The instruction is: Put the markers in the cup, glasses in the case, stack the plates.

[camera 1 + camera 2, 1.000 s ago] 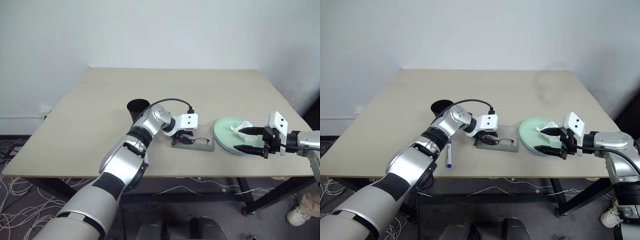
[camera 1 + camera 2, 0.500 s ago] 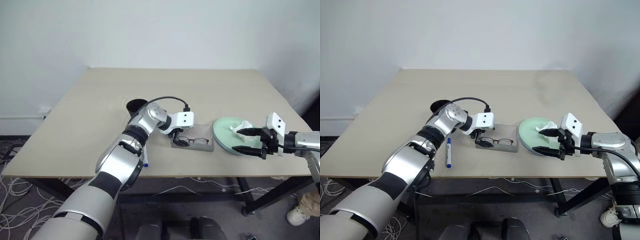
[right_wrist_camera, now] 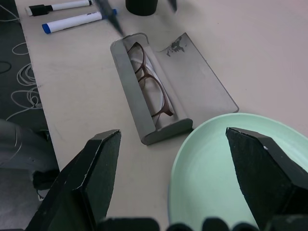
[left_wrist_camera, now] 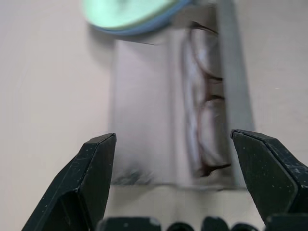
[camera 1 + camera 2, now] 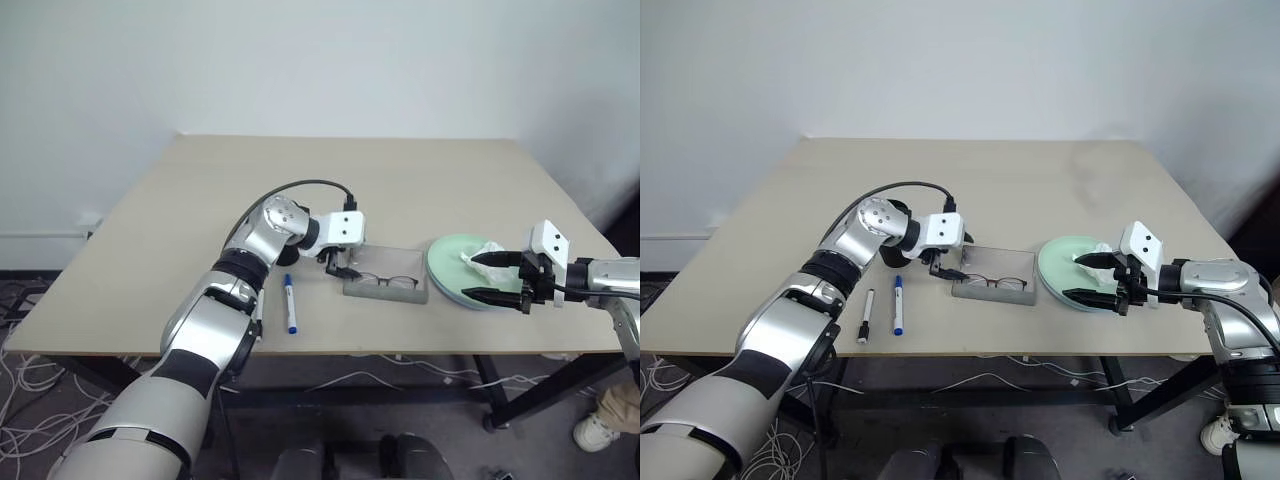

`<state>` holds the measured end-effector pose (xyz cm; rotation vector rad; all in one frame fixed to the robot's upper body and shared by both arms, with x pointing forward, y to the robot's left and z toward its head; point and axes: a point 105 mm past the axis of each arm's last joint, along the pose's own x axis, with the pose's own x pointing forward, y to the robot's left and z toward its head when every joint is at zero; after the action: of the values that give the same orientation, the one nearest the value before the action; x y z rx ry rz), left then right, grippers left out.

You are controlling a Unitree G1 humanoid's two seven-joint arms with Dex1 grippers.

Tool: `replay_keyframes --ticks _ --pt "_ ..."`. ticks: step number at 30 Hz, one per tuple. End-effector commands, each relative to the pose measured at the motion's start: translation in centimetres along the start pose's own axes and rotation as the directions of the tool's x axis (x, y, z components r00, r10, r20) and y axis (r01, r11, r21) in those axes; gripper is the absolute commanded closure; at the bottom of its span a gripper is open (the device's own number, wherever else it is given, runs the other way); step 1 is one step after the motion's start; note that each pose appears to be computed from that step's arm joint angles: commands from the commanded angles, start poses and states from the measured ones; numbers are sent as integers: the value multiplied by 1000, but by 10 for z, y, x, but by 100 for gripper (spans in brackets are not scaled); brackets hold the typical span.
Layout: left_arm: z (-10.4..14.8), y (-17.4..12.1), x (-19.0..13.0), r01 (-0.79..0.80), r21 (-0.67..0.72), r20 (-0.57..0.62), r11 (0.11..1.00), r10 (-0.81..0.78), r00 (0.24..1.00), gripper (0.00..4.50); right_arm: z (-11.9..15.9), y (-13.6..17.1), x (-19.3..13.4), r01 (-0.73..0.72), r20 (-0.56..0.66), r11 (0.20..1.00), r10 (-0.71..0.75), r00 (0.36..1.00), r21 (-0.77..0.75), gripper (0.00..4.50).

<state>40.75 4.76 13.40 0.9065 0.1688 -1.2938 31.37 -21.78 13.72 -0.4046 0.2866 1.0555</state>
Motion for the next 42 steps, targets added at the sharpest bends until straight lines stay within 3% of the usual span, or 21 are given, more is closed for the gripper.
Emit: replay_keyframes --ticks 1,5,12,16,28,36,42 --pt "13 36 -14 -195 -45 27 980 196 980 48 14 -4 -2 10 25 999 -8 1000 -46 71" --pt "-1 41 -10 -279 -92 -40 956 277 960 100 15 -5 -1 8 26 999 -7 1000 -49 71" --pt "-30 35 2 -385 -141 -182 912 358 916 337 17 -5 1 7 30 999 -6 1000 -52 71" --pt "-38 36 7 -453 -158 -223 878 415 882 448 17 -4 0 8 29 999 -6 1000 -51 71" --pt "-42 28 24 -509 -109 -276 854 466 840 448 17 0 0 4 32 999 -3 999 -48 71" --pt "-42 5 46 -430 -109 -261 896 391 883 448 18 2 1 1 35 999 0 999 -46 71" --pt "-39 4 44 -403 -134 -221 905 369 903 448 17 3 2 -1 34 999 3 999 -44 71"
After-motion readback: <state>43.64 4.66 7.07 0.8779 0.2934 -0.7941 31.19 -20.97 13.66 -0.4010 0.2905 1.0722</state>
